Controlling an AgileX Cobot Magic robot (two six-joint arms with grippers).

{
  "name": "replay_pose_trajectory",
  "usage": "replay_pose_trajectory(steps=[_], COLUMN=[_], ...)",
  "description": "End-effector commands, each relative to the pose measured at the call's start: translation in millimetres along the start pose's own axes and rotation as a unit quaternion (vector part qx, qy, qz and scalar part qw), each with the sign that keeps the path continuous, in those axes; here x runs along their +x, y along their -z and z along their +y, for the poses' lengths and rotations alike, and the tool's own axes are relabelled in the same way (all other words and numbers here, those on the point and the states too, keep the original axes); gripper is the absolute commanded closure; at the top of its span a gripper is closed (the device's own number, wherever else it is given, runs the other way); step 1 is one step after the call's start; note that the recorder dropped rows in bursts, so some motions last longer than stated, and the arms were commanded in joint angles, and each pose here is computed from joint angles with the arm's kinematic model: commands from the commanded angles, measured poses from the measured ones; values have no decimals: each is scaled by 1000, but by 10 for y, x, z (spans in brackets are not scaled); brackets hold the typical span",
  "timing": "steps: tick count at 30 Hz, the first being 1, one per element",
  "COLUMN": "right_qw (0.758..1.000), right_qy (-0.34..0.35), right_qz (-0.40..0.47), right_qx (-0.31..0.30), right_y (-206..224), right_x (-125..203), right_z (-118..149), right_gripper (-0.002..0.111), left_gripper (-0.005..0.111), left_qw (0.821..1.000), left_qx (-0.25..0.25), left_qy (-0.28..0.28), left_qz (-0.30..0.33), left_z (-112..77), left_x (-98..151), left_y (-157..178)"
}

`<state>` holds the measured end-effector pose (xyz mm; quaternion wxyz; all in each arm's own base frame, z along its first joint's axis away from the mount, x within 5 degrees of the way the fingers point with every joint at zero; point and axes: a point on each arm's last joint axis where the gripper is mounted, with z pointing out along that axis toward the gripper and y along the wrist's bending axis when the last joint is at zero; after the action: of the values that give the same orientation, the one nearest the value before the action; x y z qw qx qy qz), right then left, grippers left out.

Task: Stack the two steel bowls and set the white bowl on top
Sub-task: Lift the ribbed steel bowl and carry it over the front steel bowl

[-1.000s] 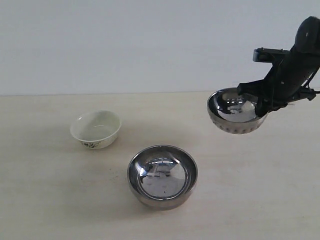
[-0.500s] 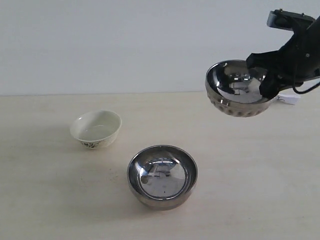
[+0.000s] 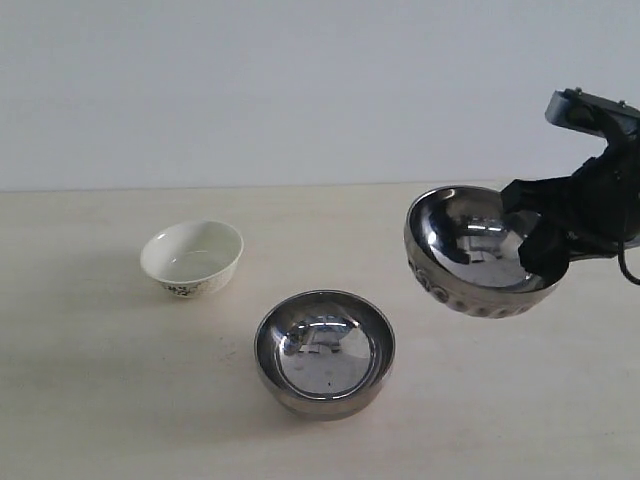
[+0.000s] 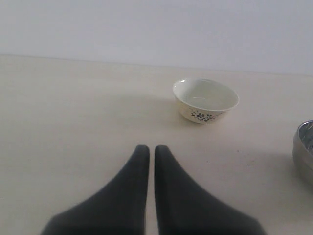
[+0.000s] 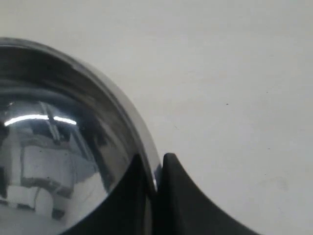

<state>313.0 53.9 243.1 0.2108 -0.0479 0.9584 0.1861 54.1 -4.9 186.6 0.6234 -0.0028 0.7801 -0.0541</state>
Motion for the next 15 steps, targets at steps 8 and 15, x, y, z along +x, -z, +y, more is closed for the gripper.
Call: replay_pose_trajectory(steps=[8,15], right_qw=[999,997], right_qy=[43,55], right_qz=[-11,-30], right_qx=[-27,-43], right_y=[-183,-265], right_x=[160,203], right_z=[369,705], right_gripper=[108,108], left_gripper=[103,103], left_qw=[1000,1000], left_qx=[-2,-2], left_qy=[0,0], left_qz=[0,0], left_z=[3,3], left_x=[11,11], left_y=[-2,-2])
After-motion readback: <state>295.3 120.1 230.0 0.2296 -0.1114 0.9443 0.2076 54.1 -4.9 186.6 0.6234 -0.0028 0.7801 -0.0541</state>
